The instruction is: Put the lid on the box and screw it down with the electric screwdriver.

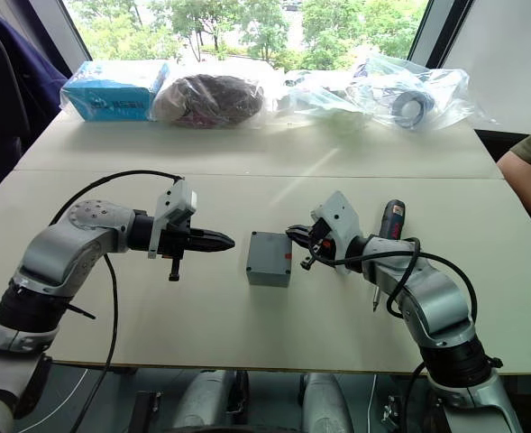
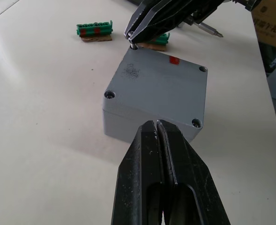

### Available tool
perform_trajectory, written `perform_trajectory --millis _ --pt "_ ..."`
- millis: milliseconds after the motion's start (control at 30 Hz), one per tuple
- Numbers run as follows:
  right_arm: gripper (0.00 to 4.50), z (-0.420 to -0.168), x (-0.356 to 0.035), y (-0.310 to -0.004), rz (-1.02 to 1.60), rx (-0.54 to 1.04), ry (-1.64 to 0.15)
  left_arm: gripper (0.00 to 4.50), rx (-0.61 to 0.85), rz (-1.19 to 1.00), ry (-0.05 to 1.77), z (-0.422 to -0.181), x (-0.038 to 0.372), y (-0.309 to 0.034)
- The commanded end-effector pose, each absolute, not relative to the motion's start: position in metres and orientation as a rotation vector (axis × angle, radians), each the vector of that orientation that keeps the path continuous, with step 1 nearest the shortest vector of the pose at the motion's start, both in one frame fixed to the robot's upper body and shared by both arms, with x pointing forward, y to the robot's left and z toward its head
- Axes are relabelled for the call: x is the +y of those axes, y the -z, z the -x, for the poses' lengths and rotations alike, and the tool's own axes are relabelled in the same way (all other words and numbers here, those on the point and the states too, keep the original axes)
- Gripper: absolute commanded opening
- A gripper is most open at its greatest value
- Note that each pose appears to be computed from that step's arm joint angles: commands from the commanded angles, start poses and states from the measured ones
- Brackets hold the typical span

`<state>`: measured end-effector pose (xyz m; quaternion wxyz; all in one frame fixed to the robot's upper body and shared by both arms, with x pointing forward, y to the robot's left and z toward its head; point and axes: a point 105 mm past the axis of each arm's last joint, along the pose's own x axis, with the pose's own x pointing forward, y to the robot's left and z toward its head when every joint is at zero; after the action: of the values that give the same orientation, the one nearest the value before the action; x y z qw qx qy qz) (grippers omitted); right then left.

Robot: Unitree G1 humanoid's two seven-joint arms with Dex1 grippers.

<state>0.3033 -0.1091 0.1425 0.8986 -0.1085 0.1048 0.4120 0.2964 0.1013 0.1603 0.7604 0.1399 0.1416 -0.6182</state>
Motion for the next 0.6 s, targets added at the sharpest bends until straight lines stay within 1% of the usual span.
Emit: perform_trajectory --millis 33,100,133,167,300,400,433,533,567,600 --pt "1.30 -0.303 -0.109 -0.148 0.225 0.188 -0.849 0.00 0.259 -0.335 1.363 -0.295 0.098 -0.171" --pt "2.01 -0.303 -0.109 -0.150 0.222 0.181 -0.847 0.00 0.255 -0.331 1.366 -0.295 0.097 -0.172" --pt "2.47 -0.303 -0.109 -0.151 0.221 0.178 -0.847 0.00 0.254 -0.329 1.368 -0.295 0.097 -0.172" --pt "2.76 -0.302 -0.110 -0.152 0.221 0.176 -0.848 0.00 0.253 -0.328 1.369 -0.295 0.097 -0.172" --pt "2.76 -0.302 -0.112 -0.158 0.216 0.164 -0.844 0.00 0.235 -0.317 1.372 -0.297 0.095 -0.176" --pt "2.76 -0.305 -0.124 -0.182 0.134 0.112 -0.788 0.00 0.174 -0.295 1.348 -0.302 0.089 -0.190" --pt "2.76 -0.308 -0.135 -0.192 0.109 0.118 -0.750 0.00 0.151 -0.280 1.366 -0.301 0.086 -0.198" --pt "3.46 -0.315 -0.168 -0.214 0.065 0.175 -0.638 0.00 0.119 -0.249 1.443 -0.297 0.081 -0.216" --pt "3.96 -0.318 -0.180 -0.222 0.046 0.207 -0.589 0.00 0.111 -0.265 1.465 -0.296 0.078 -0.219" --pt "4.20 -0.319 -0.188 -0.227 0.030 0.231 -0.559 0.00 0.106 -0.277 1.478 -0.297 0.077 -0.221"
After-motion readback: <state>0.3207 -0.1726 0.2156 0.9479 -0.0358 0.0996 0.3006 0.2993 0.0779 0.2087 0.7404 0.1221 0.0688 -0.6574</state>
